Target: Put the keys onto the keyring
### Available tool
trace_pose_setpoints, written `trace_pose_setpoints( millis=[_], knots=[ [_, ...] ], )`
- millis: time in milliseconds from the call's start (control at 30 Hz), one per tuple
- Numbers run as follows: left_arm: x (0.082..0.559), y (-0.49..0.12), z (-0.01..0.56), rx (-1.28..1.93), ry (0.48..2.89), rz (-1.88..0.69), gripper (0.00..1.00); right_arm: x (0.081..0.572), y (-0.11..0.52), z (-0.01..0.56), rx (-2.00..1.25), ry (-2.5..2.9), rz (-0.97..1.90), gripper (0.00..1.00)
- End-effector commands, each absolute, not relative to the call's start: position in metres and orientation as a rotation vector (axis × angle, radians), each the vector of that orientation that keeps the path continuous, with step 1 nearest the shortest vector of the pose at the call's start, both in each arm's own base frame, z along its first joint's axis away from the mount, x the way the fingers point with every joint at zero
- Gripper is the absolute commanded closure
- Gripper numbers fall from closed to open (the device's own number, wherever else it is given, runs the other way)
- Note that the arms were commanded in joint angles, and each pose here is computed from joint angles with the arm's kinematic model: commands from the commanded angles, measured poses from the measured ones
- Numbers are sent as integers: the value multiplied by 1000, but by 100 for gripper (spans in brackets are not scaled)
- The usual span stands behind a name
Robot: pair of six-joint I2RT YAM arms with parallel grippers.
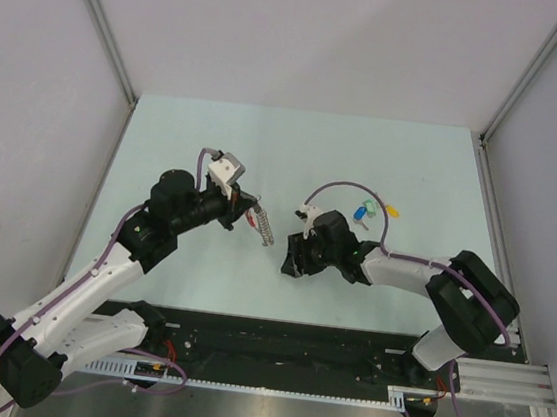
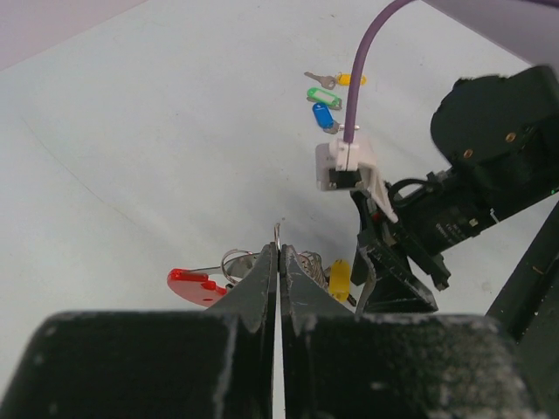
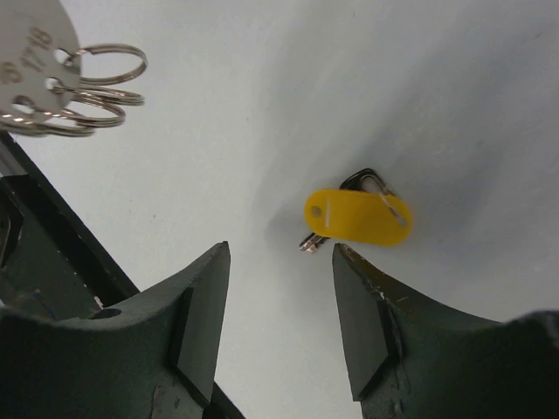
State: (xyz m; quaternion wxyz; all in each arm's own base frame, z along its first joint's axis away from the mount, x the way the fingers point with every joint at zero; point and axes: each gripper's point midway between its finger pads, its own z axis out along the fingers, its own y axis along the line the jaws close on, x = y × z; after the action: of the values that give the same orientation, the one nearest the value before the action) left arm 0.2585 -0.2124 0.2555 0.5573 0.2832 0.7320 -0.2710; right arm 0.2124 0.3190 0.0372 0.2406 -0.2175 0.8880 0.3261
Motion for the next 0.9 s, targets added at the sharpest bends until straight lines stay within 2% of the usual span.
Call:
trace_pose_setpoints(
  millis=[0,333,567,867],
  knots=[
    [262,-213,287,667,1638,-637,100,234,309,77,-729,2229,870,46],
    [263,-209,288,685,1624,-604,99,271,278,78,-911,2072,725,55],
    [263,-211,286,691,1630,-606,100,269,280,59,-1027,2056,697,63],
    [264,-211,285,693,1634,-605,100,261,286,39,-1113,2063,678,65]
  ],
)
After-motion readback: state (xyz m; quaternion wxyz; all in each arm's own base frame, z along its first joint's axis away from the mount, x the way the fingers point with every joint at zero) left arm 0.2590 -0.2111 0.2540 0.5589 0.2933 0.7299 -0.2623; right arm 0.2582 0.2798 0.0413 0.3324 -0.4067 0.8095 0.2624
